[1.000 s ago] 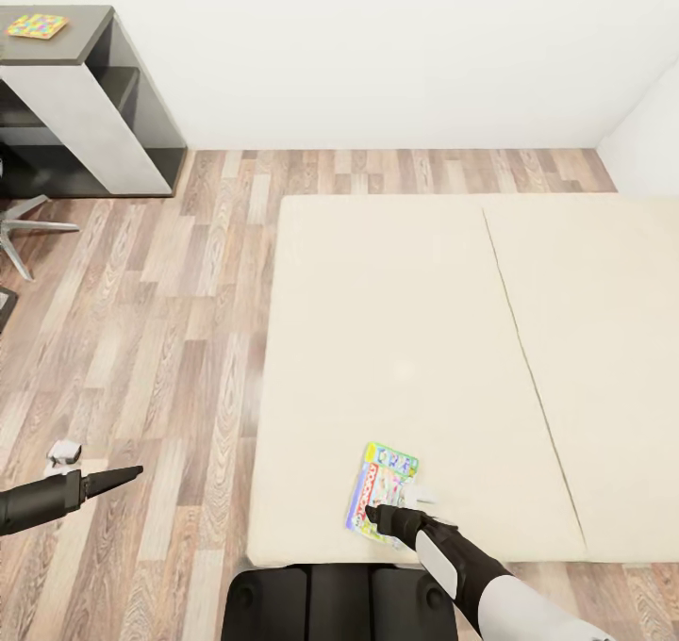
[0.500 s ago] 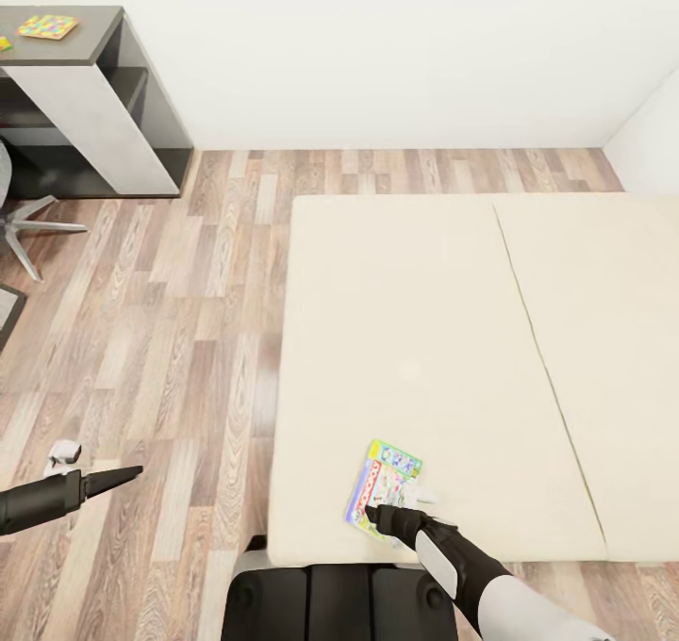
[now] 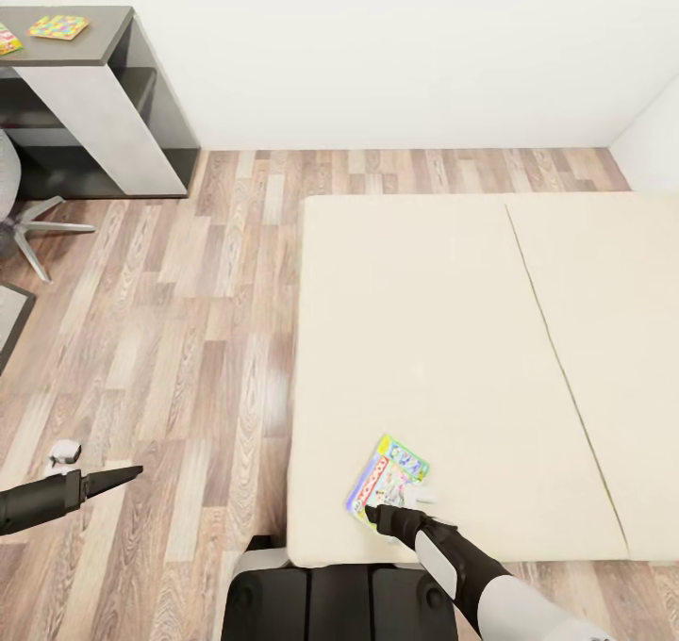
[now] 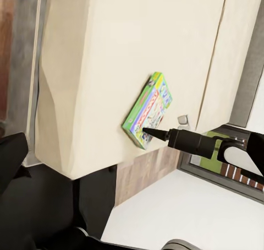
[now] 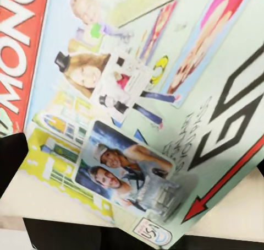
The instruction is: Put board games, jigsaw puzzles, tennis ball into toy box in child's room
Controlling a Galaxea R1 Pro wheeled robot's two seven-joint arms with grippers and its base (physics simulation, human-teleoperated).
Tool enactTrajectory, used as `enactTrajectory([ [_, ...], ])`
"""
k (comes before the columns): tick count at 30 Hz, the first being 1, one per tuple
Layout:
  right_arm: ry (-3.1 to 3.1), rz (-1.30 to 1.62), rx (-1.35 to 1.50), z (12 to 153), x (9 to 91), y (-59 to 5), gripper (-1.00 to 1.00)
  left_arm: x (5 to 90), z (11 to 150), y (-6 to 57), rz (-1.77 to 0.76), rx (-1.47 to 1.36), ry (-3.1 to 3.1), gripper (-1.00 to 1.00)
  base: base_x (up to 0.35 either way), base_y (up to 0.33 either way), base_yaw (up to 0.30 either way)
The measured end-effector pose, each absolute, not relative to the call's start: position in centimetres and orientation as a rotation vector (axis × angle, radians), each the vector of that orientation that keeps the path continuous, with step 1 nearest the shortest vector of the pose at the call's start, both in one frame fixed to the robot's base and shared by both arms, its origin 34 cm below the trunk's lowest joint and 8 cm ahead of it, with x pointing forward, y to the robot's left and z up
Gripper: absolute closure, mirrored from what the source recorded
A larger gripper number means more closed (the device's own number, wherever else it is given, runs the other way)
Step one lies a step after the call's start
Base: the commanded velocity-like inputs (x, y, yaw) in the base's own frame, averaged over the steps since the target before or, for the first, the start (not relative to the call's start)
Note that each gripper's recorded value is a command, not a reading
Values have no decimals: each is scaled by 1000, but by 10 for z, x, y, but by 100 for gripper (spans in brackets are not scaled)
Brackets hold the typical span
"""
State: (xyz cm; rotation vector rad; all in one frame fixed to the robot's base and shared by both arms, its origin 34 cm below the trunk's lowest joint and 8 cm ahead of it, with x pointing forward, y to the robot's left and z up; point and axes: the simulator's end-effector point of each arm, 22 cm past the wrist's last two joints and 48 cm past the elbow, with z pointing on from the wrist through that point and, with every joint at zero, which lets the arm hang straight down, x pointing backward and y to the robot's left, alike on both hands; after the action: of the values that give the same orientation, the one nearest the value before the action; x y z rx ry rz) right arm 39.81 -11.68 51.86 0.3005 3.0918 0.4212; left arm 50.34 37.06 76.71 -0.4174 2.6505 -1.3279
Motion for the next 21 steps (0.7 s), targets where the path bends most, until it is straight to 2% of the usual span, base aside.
enactTrajectory([
  [21,3092,421,301,519,398,-117,-100,503,767,371,-1328,-418,2650,-100,0,133,0],
])
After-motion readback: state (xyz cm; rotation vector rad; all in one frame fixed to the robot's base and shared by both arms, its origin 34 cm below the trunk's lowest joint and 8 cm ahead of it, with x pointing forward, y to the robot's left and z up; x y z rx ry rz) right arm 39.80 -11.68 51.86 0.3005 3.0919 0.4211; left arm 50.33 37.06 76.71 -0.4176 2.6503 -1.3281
